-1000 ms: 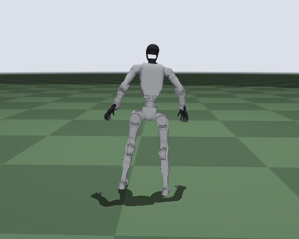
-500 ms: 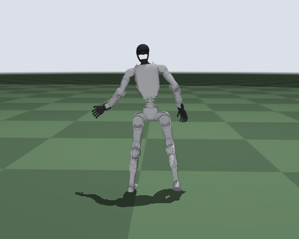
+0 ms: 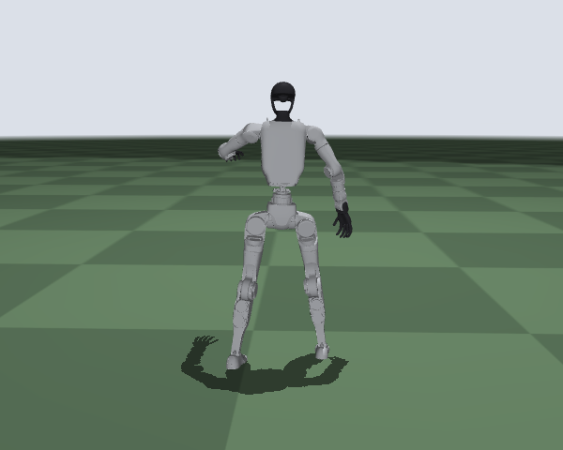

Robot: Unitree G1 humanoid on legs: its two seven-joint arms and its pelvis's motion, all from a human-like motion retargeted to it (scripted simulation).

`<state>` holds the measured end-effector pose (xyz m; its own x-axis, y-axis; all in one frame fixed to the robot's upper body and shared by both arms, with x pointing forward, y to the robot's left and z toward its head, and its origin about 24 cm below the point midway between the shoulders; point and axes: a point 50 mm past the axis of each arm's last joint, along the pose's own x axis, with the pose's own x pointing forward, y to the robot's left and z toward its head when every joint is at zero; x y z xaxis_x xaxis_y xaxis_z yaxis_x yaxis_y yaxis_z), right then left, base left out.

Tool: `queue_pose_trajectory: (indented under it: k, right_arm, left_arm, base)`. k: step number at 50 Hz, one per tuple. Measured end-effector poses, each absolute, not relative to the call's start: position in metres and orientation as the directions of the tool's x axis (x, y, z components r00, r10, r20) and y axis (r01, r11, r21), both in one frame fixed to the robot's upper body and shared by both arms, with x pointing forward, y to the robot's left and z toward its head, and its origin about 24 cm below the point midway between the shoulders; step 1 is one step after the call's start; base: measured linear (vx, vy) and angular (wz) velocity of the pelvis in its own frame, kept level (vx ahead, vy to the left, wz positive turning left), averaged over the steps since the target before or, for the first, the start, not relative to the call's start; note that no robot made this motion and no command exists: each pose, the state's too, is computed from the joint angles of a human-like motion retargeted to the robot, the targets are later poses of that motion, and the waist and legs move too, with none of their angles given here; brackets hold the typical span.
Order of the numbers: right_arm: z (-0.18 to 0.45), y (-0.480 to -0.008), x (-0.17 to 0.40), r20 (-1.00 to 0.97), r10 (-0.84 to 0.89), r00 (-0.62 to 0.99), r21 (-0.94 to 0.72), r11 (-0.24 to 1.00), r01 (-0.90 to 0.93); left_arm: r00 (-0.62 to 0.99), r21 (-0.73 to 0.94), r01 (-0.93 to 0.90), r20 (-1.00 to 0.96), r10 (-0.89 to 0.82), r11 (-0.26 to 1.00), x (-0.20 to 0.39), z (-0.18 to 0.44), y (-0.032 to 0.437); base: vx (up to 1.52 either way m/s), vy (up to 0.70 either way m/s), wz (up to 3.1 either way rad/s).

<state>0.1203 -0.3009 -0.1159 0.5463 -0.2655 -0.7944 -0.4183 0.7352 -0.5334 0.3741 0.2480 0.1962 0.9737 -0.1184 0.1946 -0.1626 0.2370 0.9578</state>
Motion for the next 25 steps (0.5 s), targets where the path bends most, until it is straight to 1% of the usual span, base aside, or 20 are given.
queue_pose_trajectory:
  k: [3,6,12,16,18,20,23,25]
  right_arm:
    - [-0.115,-0.304,0.118,-0.794,-0.277,0.541,-0.540,0.729,-0.420]
    - [-0.113,-0.307,0.118,-0.776,-0.298,0.555,-0.568,0.712,-0.412]
    - [-0.109,-0.311,0.119,-0.733,-0.337,0.592,-0.630,0.665,-0.402]
    - [-0.108,-0.313,0.118,-0.708,-0.359,0.608,-0.659,0.645,-0.386]
    - [-0.109,-0.312,0.118,-0.696,-0.372,0.614,-0.669,0.645,-0.368]
    - [-0.109,-0.311,0.118,-0.685,-0.379,0.623,-0.677,0.647,-0.351]
    - [-0.111,-0.307,0.122,-0.679,-0.389,0.623,-0.681,0.650,-0.336]
    - [-0.112,-0.305,0.125,-0.678,-0.388,0.625,-0.683,0.647,-0.339]
  left_arm:
    - [0.991,0.981,0.097,-0.079,-0.109,0.169,0.369,0.127,0.246]
    - [0.969,0.952,0.246,-0.239,-0.061,0.179,0.349,0.066,0.250]
    - [0.923,0.889,0.338,-0.377,0.076,0.309,0.288,-0.021,0.262]
    - [0.872,0.832,0.333,-0.451,0.190,0.444,0.242,-0.061,0.272]
    - [0.838,0.792,0.281,-0.478,0.263,0.542,0.221,-0.075,0.276]
    - [0.798,0.729,0.165,-0.495,0.345,0.664,0.202,-0.086,0.281]
    - [0.710,0.564,-0.113,-0.529,0.464,0.818,0.183,-0.096,0.287]
    - [0.641,0.403,-0.349,-0.556,0.529,0.846,0.172,-0.099,0.291]
  base:
    - [0.34,-0.27,-0.23]
    - [0.33,-0.24,-0.40]
    - [0.31,-0.16,-0.66]
    - [0.30,-0.07,-0.38]
    - [0.28,-0.04,-0.12]
    - [0.28,0.00,0.01]
    - [0.26,0.02,-0.03]
    - [0.28,0.08,-0.02]
